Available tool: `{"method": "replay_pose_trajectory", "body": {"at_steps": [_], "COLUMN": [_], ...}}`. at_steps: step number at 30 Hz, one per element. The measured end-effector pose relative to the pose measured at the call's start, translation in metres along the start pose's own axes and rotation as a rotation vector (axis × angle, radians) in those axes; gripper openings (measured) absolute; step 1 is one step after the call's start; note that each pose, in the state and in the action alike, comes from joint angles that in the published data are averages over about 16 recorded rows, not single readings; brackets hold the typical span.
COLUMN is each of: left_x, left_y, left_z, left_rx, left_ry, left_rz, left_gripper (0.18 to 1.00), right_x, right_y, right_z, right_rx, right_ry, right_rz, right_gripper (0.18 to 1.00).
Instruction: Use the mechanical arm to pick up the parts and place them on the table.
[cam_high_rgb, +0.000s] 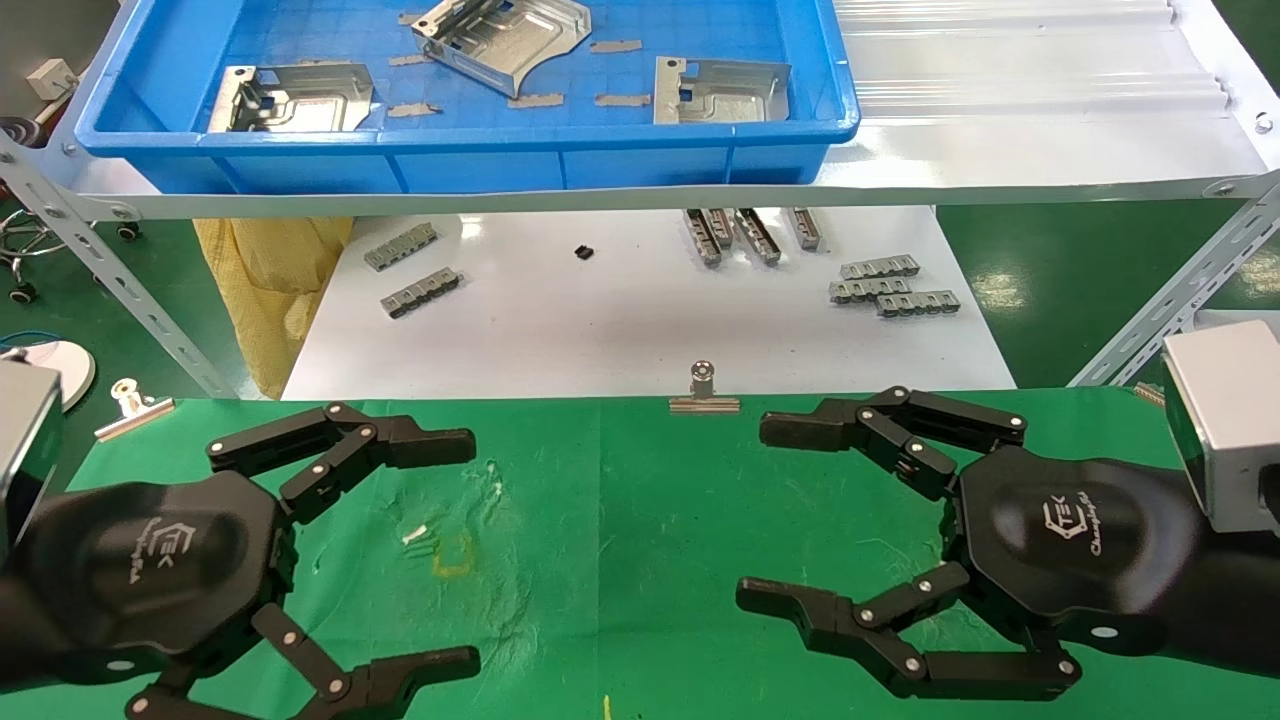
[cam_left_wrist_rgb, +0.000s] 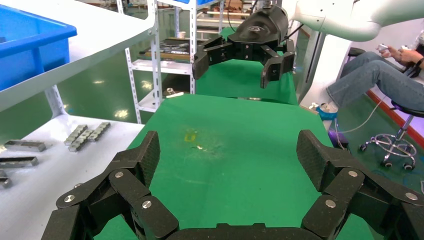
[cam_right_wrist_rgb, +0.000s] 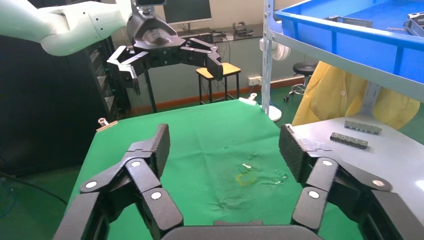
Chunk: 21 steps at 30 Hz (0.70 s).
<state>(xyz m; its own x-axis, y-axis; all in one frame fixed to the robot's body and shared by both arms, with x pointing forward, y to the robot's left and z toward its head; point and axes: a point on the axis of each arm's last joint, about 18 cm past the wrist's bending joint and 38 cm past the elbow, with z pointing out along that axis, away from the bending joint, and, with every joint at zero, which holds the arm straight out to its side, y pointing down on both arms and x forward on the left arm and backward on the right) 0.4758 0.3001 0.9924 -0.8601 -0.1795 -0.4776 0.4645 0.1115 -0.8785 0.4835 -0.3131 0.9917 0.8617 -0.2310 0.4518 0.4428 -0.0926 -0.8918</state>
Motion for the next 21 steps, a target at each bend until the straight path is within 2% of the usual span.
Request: {"method": "replay_pose_trajectory", "body": {"at_steps": [4, 15, 21], "left_x": [0.000, -0.001, -0.018], "left_y": [0.000, -0.001, -0.012], "left_z": [0.000, 0.000, 0.005], "left_rx": [0.000, -0.001, -0.005], "left_ry": [0.000, -0.002, -0.028], "left_rz": [0.000, 0.003, 0.029], "left_gripper": [1.001, 1.001, 1.001], "right_x": [0.000, 0.000, 0.000], "right_y": [0.000, 0.000, 0.000], "right_z": [0.000, 0.000, 0.000], "right_rx": [0.000, 0.000, 0.000], "right_ry": [0.000, 0.000, 0.000], "right_rz": [0.000, 0.000, 0.000], "right_gripper": [0.809, 0.553, 0.424]}}
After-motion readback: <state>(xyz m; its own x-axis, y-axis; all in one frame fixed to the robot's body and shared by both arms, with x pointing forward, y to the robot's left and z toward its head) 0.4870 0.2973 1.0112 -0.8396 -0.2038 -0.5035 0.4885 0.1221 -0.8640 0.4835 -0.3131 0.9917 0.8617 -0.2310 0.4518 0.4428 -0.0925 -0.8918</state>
